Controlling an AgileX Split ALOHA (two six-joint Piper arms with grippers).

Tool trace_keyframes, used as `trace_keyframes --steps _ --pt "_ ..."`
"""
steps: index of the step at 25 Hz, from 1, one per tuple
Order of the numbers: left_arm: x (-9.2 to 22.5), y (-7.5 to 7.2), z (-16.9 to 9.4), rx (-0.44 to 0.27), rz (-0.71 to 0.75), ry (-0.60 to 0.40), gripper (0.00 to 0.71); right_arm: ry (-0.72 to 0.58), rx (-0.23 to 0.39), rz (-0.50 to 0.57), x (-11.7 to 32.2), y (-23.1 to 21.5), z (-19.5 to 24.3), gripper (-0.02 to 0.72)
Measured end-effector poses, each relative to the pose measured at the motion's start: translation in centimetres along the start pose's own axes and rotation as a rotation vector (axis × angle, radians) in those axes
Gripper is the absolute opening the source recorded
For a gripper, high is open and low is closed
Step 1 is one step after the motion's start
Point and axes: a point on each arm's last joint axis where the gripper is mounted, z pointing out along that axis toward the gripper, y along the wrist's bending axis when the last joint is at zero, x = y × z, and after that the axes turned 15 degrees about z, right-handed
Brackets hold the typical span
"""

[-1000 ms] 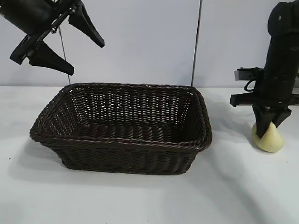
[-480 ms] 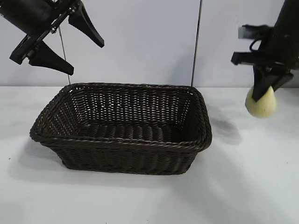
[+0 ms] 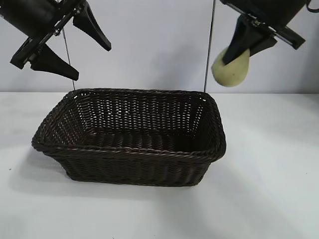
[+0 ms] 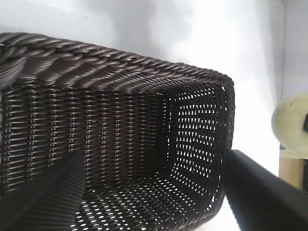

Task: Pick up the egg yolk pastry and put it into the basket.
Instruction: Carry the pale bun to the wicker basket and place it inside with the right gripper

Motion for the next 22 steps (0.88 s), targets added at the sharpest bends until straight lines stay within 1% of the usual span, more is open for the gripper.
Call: trace_keyframes --steps 3,7,9,10,11,13,17,18,19,22 --pt "0.0 0.0 0.0 0.000 0.000 0.000 0.571 0.047 0.018 0.027 0.2 -0.1 2.7 0.027" --pt "0.0 0.0 0.0 0.000 0.000 0.000 0.571 0.106 0.056 0.083 0.2 -1.8 6.4 0.027" --pt "0.0 0.0 0.0 0.000 0.000 0.000 0.571 0.110 0.063 0.091 0.1 -2.3 7.3 0.036" --pt "0.0 0.0 0.0 0.000 0.000 0.000 0.571 0.111 0.063 0.093 0.1 -2.3 7.4 0.054" --pt "0.0 0.0 0.0 0.001 0.000 0.001 0.571 0.106 0.060 0.095 0.1 -2.3 7.4 0.082" --pt "0.0 0.0 0.0 0.001 0.000 0.002 0.571 0.090 0.054 0.096 0.0 -2.2 7.2 0.167" --pt "0.0 0.0 0.0 0.002 0.000 0.003 0.571 0.066 0.040 0.087 -0.2 -1.6 6.2 0.404" --pt "0.0 0.0 0.0 0.002 0.000 0.003 0.571 0.058 0.037 0.083 -0.2 -1.4 5.9 0.453" --pt "0.0 0.0 0.0 0.002 0.000 0.003 0.571 0.050 0.034 0.079 -0.2 -1.3 5.5 0.486" --pt "0.0 0.0 0.0 0.002 0.000 0.003 0.571 0.023 0.028 0.061 -0.2 -0.6 4.1 0.521"
